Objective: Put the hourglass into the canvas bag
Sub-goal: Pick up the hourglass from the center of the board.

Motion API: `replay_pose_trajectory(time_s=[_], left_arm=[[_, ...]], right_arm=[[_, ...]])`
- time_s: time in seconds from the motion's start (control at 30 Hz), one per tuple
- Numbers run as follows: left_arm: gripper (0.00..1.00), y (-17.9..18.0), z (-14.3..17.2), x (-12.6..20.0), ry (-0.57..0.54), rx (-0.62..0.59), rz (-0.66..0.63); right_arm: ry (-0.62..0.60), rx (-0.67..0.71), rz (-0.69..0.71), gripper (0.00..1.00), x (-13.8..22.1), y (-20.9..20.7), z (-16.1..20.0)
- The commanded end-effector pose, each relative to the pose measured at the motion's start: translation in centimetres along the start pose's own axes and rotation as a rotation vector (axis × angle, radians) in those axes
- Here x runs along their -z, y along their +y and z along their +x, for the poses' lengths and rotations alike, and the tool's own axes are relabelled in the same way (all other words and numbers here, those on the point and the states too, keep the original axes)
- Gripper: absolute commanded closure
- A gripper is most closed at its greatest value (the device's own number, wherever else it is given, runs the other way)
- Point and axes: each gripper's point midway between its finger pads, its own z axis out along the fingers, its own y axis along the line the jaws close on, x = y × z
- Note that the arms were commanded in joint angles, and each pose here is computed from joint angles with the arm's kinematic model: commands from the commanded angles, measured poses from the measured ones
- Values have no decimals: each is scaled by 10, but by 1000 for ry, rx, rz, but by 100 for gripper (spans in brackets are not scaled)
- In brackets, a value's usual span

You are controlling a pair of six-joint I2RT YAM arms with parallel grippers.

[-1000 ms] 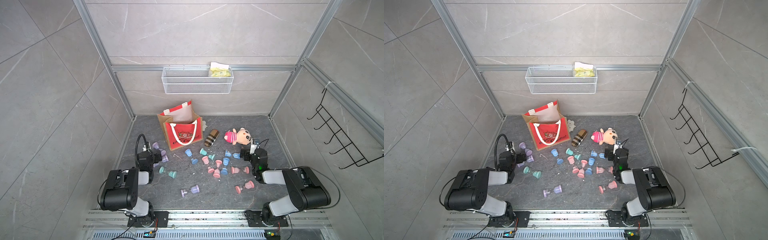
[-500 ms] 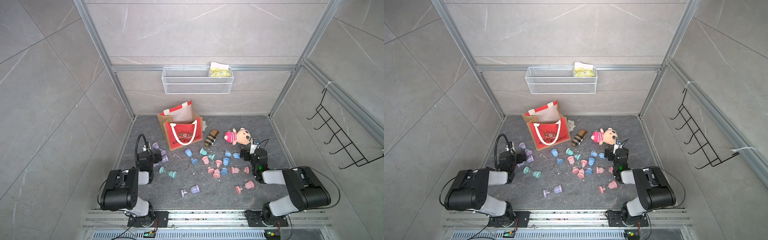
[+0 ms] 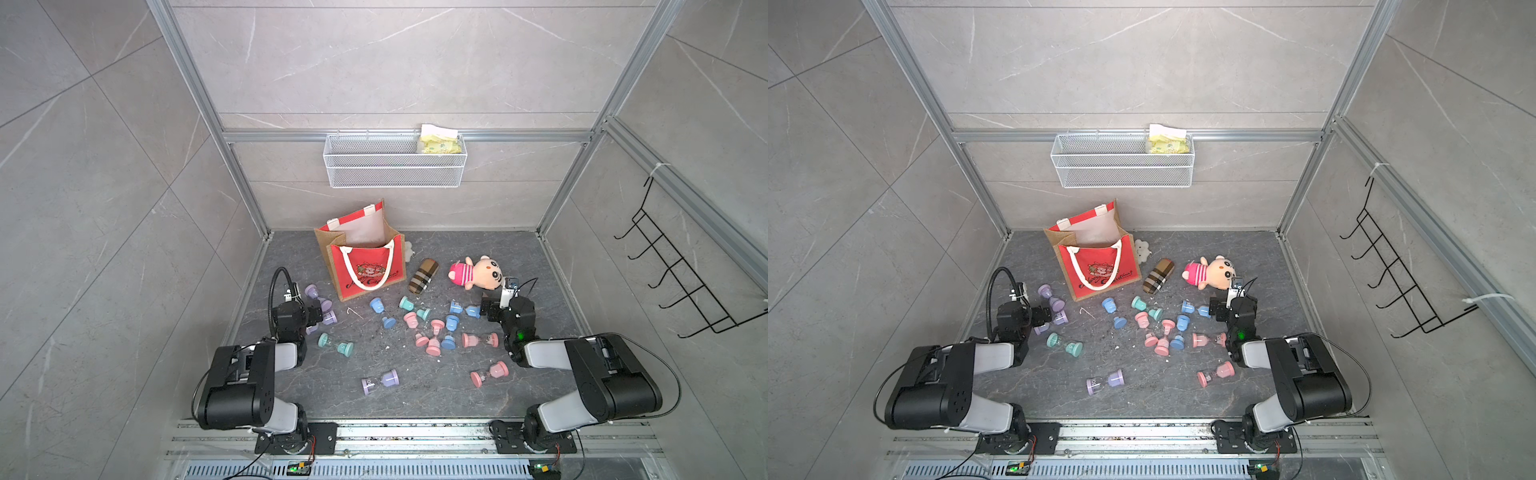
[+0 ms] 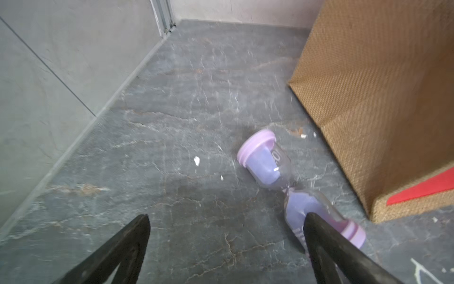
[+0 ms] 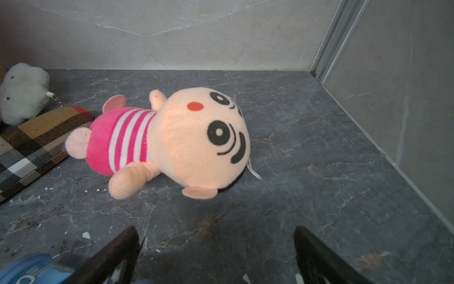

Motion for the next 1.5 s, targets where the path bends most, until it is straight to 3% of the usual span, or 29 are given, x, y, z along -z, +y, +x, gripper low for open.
replay_pose_trajectory(time_s=[0.0,0.23,0.4,0.63,0.8,0.97,1.2,1.47], left_arm=[[0,6,-36,17,-79,28,-18],[0,10,-76,57,-123,143,-8],[0,22,-108,90,-132,350,-43],[0,37,-118,121,-147,647,-91],[0,28,-129,130,-45,659,-65],[0,-1,-132,126,62,730,65],[0,-32,-135,121,164,832,178],[0,-65,-141,122,194,735,207]], right_arm=[[-26,-6,27,1,9,-6,-20],[71,-81,-30,1,31,1,-56],[171,-213,27,1,43,-7,-80],[232,-384,35,1,69,-11,-90],[273,-403,-75,1,76,8,-95],[284,-397,-161,1,81,31,-100],[346,-304,-280,1,94,84,-102],[477,-169,-358,1,112,139,-74]])
